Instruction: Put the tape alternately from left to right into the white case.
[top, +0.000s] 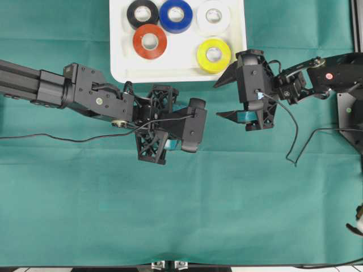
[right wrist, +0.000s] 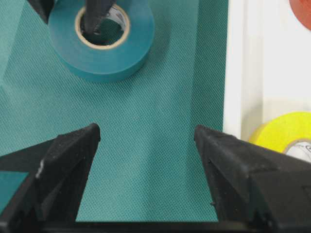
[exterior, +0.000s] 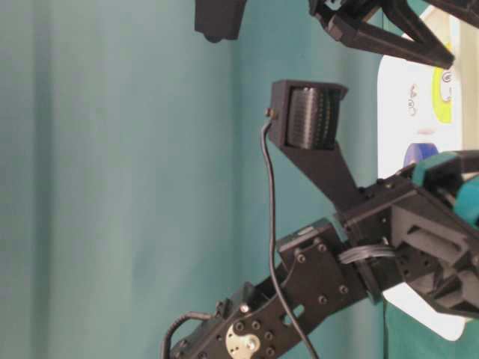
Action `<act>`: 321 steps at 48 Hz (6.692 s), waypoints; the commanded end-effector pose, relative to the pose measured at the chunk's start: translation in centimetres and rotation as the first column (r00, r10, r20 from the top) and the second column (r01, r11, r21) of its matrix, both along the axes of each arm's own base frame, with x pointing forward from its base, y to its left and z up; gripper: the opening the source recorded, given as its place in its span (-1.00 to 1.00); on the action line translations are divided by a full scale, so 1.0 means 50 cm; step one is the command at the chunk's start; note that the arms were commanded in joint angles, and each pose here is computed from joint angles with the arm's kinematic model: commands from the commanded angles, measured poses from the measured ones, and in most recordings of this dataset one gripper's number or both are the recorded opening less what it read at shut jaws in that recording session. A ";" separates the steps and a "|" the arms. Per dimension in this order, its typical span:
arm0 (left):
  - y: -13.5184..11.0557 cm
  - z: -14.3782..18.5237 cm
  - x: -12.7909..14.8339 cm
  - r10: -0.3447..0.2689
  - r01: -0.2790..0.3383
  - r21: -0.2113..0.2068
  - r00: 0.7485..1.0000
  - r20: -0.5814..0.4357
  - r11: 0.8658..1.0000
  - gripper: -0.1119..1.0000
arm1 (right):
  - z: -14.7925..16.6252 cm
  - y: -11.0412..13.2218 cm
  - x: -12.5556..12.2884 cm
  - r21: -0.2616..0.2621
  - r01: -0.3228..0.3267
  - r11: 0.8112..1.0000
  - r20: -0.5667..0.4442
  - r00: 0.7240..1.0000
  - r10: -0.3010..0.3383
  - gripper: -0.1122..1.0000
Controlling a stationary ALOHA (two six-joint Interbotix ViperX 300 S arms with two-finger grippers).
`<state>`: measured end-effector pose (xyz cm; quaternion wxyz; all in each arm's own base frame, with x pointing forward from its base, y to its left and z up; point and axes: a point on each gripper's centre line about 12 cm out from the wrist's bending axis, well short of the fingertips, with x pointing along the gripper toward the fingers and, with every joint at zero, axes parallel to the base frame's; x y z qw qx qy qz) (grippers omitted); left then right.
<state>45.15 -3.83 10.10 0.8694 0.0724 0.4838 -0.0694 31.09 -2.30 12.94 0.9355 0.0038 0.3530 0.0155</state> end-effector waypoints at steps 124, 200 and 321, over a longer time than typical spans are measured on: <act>0.265 0.117 -0.048 0.082 -0.128 0.163 0.962 0.261 0.978 -0.86 | 0.015 0.004 0.002 0.005 -0.009 1.000 0.032 0.999 0.009 0.74; 0.224 0.125 -0.057 -0.005 -0.053 0.202 0.961 0.276 0.978 -0.08 | 0.015 0.003 0.002 0.008 -0.006 1.000 0.032 0.999 0.006 0.74; 0.050 0.130 -0.258 0.005 -0.010 0.018 0.964 0.264 1.000 -0.09 | 0.092 0.004 -0.050 -0.023 0.012 1.000 0.145 0.989 -0.009 0.74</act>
